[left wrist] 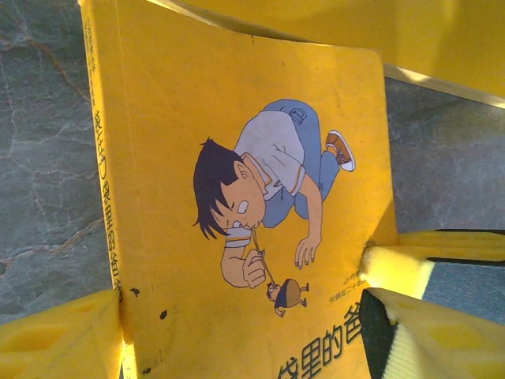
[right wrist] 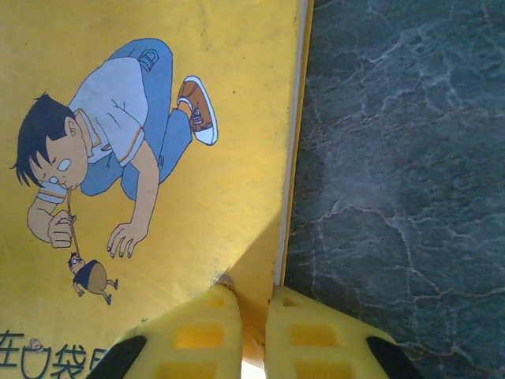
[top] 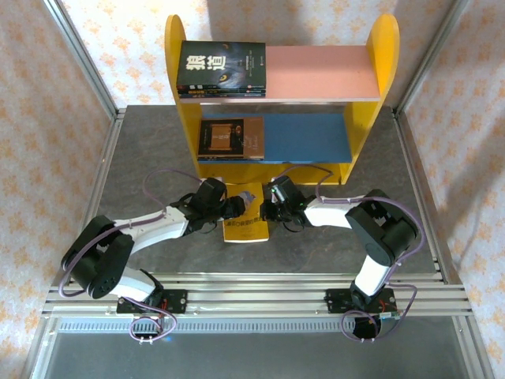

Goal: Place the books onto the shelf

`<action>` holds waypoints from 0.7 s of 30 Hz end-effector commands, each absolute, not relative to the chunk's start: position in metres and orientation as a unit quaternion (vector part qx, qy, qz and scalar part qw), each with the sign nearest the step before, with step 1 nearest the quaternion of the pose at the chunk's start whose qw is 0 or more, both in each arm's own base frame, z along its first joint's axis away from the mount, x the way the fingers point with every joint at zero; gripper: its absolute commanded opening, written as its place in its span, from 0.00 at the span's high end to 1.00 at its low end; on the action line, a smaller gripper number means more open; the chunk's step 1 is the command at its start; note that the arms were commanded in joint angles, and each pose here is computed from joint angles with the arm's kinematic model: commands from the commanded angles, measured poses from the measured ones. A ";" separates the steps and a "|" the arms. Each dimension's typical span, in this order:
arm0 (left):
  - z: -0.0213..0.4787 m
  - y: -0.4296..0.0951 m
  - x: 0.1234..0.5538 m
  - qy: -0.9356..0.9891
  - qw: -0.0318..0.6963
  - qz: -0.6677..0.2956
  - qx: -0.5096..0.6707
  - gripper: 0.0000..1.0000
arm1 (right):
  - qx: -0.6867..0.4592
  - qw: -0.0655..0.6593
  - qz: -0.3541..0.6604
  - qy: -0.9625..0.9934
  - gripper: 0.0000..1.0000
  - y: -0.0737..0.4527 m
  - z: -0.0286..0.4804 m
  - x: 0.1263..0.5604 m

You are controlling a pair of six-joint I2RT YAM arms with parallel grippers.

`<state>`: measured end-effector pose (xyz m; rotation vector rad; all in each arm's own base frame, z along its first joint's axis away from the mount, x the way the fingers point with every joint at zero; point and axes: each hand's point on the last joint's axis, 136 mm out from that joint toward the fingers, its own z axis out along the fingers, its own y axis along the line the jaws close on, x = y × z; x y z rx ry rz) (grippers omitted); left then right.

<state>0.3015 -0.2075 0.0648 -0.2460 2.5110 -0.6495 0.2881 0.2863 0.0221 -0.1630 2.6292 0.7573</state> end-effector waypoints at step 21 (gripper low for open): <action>0.102 -0.243 0.304 0.919 0.259 -0.291 -0.054 0.42 | -0.098 0.108 0.246 0.958 0.91 0.288 -0.030 0.241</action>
